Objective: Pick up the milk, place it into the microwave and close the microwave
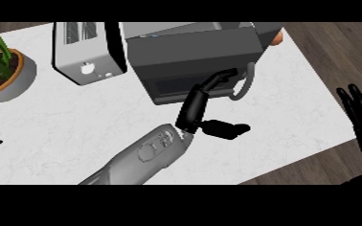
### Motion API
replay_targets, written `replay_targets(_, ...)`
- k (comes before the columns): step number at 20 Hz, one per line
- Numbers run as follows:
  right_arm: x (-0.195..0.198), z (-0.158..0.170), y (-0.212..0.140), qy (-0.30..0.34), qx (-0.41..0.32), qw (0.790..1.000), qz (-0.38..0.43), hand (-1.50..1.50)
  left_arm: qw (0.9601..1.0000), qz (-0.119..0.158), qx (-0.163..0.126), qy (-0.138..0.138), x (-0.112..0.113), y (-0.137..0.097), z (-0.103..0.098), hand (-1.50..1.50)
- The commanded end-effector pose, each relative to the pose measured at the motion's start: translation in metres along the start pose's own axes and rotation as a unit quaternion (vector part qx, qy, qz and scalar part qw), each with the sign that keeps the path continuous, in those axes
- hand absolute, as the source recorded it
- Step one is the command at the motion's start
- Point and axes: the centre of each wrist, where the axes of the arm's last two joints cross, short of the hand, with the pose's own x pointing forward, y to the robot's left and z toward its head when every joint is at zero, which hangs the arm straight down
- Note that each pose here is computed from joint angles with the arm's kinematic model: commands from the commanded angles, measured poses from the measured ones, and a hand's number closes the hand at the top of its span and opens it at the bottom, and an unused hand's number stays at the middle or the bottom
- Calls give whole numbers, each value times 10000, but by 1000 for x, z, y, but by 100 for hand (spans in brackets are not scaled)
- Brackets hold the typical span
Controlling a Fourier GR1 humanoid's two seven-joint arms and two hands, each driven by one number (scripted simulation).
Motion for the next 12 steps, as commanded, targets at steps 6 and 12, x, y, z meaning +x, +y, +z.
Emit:
replay_targets(6,13,-23,-7,-125,378,9991,-170,-150,9989,-21,332,-341,14,8,-33,-150)
replay_targets(12,19,-35,-7,-273,539,9977,-313,-150,9981,-28,513,-338,13,11,-40,-150)
